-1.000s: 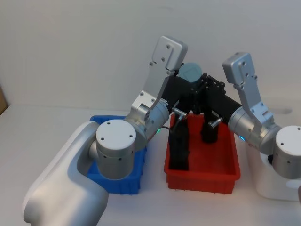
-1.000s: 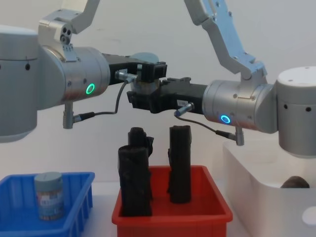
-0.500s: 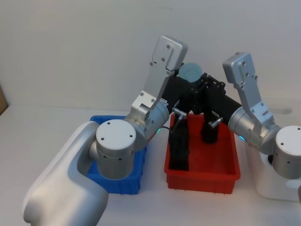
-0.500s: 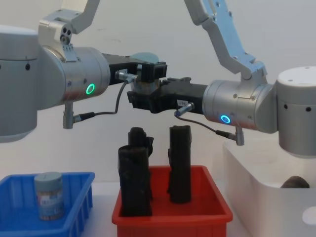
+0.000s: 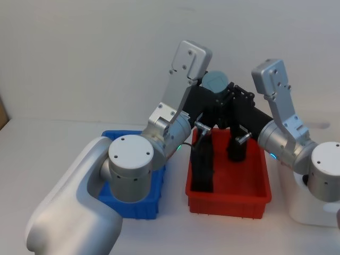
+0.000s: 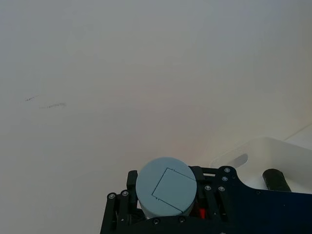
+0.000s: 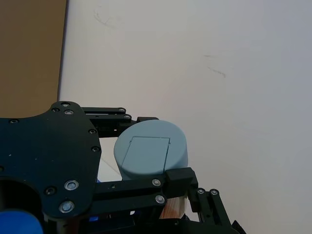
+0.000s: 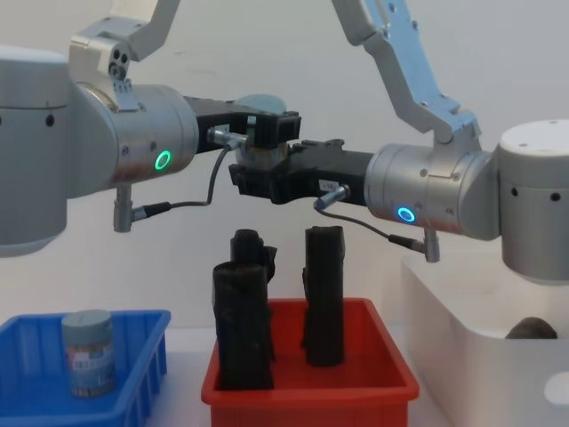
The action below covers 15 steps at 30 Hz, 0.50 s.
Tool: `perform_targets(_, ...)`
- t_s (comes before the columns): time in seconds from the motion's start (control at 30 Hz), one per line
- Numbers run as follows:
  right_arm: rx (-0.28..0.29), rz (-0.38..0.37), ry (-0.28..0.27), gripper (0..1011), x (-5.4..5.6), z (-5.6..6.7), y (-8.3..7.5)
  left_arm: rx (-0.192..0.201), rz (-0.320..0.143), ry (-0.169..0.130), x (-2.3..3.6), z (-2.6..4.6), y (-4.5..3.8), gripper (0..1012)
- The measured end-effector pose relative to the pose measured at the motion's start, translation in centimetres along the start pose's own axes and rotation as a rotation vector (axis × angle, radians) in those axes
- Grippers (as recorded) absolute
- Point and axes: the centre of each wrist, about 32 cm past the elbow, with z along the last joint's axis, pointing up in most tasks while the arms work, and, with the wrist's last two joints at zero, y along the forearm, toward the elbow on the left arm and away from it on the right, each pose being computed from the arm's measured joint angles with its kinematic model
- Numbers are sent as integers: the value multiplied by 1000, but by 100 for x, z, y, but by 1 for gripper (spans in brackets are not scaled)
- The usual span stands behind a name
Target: Pick the cotton swabs from the blue box and place them into the white box.
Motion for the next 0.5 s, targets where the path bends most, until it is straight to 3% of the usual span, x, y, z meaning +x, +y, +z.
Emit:
perform_targets(0.17,1,-7,0,653,14,1,-6,5,1,0,2,-5,1,690)
perform_targets(0.33,1,-7,1,653,13,2,-5,5,1,0,2,-6,1,873)
perform_targets(0.5,1,-6,1,653,10,2,-4,4,1,0,0,-5,1,982)
